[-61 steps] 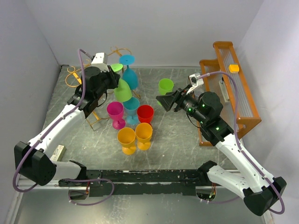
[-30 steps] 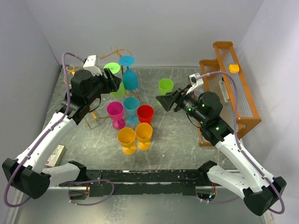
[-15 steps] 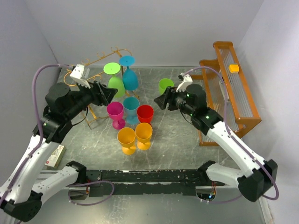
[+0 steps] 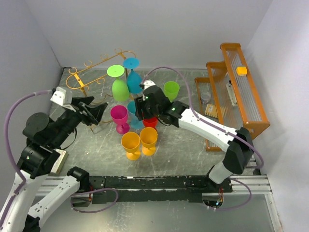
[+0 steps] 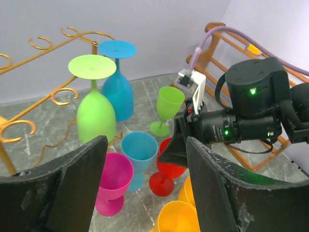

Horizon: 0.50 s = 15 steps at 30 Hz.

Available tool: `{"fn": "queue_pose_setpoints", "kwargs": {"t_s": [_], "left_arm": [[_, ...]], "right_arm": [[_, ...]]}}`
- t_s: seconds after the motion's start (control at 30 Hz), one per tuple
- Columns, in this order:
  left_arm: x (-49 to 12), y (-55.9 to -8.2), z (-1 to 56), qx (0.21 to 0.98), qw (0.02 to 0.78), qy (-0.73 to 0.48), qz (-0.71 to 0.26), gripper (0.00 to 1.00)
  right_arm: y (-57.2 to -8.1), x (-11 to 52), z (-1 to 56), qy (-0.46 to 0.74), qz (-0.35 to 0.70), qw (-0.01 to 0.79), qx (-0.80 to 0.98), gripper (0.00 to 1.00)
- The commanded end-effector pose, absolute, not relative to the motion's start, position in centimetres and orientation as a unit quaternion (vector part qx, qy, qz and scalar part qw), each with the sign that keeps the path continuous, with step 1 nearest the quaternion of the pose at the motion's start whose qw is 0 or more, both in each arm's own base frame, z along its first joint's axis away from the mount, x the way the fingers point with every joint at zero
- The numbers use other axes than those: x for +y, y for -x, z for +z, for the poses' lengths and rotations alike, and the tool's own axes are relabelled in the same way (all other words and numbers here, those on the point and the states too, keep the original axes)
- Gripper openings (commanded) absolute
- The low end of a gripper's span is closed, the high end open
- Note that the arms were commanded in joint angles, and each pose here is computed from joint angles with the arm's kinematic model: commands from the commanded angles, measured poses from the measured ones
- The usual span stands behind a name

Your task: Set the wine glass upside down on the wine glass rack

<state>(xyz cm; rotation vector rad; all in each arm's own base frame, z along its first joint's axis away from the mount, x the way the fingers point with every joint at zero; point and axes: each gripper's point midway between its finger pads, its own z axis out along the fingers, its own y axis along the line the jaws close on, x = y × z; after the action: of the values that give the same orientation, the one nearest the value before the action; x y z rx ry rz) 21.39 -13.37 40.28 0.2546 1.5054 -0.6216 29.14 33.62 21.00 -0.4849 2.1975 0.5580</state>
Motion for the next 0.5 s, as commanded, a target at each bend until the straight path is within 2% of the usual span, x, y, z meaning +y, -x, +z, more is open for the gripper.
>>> {"fn": "queue_pose_setpoints", "kwargs": {"t_s": [0.0, 0.33, 0.47], "left_arm": [[-10.5, -20.8, 41.4, 0.662, 0.709, -0.074, -0.231, 0.77], [-8.9, -20.0, 42.7, 0.651, 0.727, -0.057, -0.211, 0.77], [-8.8, -20.1, 42.8, 0.650, 0.729, -0.053, -0.208, 0.77]], "right_arm": [[-28.4, 36.3, 21.6, 0.227, 0.221, 0.408, 0.856, 0.54], [-30.3, 37.6, 21.4, 0.245, 0.155, 0.447, 0.846, 0.47], [-30.7, 38.0, 20.2, 0.269, 0.141, 0.437, 0.847, 0.44]]}}
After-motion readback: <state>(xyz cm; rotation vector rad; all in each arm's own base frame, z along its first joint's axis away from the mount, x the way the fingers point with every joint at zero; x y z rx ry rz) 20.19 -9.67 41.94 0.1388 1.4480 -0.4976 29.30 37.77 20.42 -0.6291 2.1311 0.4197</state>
